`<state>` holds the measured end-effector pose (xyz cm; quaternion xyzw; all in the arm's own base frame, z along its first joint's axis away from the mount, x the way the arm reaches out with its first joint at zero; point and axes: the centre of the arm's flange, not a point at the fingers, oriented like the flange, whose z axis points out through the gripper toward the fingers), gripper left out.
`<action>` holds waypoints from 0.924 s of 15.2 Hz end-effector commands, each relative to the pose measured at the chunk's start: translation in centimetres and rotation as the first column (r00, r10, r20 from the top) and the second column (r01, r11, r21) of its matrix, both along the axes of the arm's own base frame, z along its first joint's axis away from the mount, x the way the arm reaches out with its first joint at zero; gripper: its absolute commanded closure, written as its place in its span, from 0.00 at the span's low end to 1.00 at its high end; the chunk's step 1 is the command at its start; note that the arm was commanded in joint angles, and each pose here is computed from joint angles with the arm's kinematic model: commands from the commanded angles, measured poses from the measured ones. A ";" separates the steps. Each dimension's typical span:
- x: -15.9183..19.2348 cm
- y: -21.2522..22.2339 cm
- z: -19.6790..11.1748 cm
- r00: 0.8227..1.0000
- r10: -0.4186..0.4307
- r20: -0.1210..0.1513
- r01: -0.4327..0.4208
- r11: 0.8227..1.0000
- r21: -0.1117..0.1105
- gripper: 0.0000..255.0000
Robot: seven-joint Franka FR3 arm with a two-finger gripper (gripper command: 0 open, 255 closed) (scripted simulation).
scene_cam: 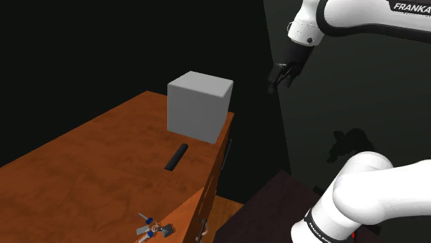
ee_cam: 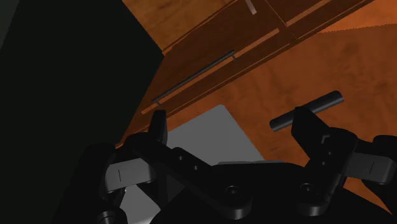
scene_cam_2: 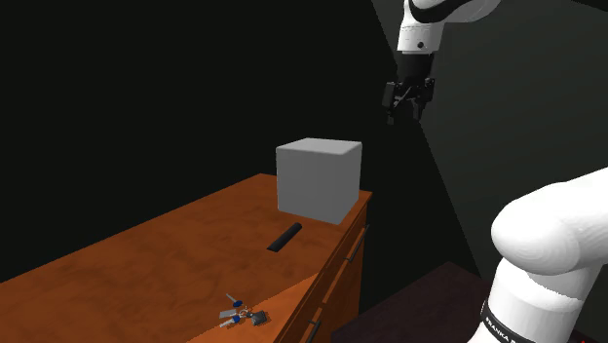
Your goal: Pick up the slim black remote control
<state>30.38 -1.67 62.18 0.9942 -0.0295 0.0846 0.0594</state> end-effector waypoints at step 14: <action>7.0 9.8 -12.8 0.953 -0.300 0.026 0.300 0.954 0.018 0.00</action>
